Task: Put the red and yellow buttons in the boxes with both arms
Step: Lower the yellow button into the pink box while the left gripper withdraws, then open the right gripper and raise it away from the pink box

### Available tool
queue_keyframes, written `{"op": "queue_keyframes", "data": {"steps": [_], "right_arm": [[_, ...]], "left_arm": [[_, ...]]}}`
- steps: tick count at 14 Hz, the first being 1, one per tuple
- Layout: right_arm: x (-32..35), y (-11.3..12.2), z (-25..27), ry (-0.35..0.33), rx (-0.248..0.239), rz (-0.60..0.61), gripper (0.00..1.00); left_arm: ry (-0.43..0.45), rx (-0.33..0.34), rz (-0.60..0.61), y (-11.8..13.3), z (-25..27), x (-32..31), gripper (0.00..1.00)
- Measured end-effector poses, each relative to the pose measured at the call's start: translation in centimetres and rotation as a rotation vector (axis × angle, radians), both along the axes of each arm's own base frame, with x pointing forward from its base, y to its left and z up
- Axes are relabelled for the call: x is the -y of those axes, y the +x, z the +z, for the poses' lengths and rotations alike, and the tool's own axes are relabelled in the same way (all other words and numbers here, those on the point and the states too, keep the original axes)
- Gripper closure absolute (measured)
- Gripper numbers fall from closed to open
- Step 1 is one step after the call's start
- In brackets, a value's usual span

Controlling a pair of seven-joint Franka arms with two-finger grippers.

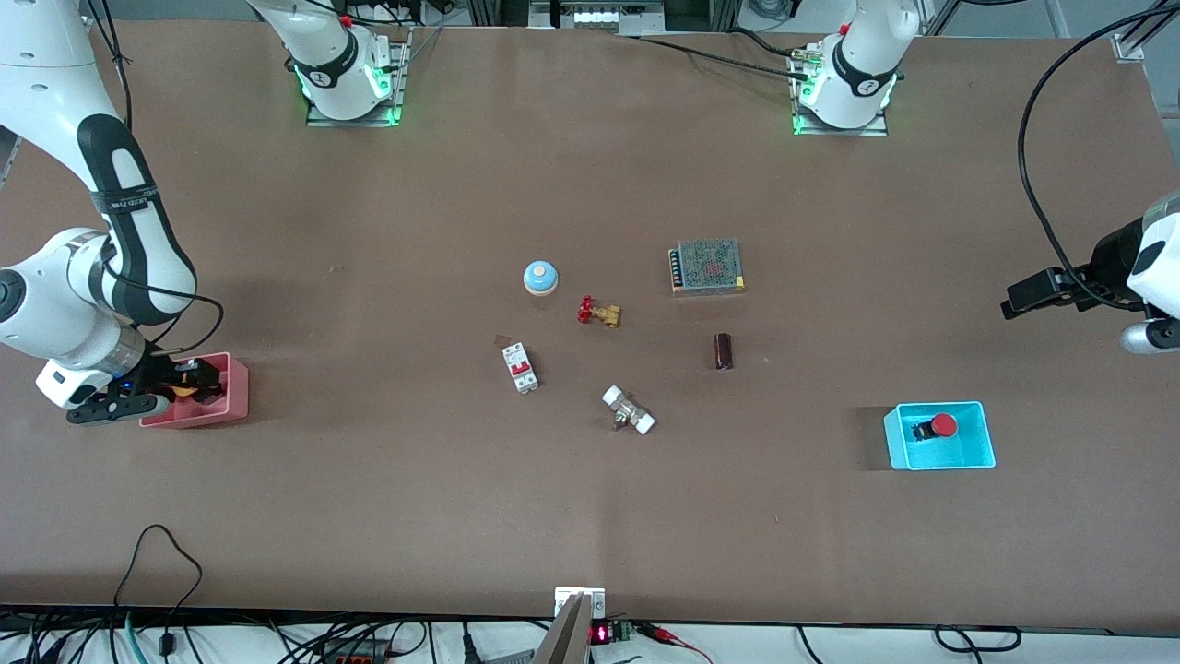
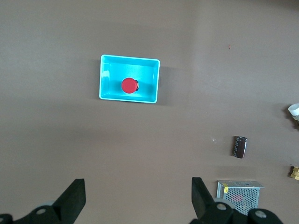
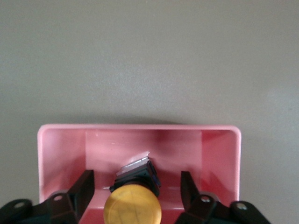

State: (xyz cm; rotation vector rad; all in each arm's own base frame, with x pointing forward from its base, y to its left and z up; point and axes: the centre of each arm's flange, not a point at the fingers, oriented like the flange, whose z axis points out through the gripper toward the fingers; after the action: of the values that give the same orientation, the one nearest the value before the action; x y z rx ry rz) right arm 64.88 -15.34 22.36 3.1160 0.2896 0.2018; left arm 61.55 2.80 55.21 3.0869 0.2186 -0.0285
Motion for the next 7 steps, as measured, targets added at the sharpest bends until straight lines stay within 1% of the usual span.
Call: {"op": "queue_keyframes", "data": {"steps": [1,2,3,5,6,7], "right_arm": [[0.0,0.3,0.7,-0.003,0.013,0.002,0.14],[-0.1,0.6,1.8,-0.006,0.027,0.004,0.09],[-0.1,0.8,3.0,-0.006,0.034,0.006,0.09],[-0.5,0.8,5.9,0.000,0.033,0.013,0.06],[-0.8,0.7,7.5,0.004,0.030,0.020,0.01],[-1.3,0.5,9.4,0.009,0.026,0.028,0.01]], "left_arm": [[-0.001,-0.009,-0.001,-0.3,0.2,0.0,0.00],[-0.001,-0.012,-0.001,-0.5,0.6,0.0,0.00],[-0.001,-0.009,-0.002,-0.8,1.1,0.0,0.00],[-0.001,0.002,-0.001,-1.4,2.3,0.0,0.00],[-0.001,0.007,-0.001,-1.7,2.8,0.0,0.00],[-0.001,0.011,0.000,-2.0,3.3,-0.1,0.00]]}}
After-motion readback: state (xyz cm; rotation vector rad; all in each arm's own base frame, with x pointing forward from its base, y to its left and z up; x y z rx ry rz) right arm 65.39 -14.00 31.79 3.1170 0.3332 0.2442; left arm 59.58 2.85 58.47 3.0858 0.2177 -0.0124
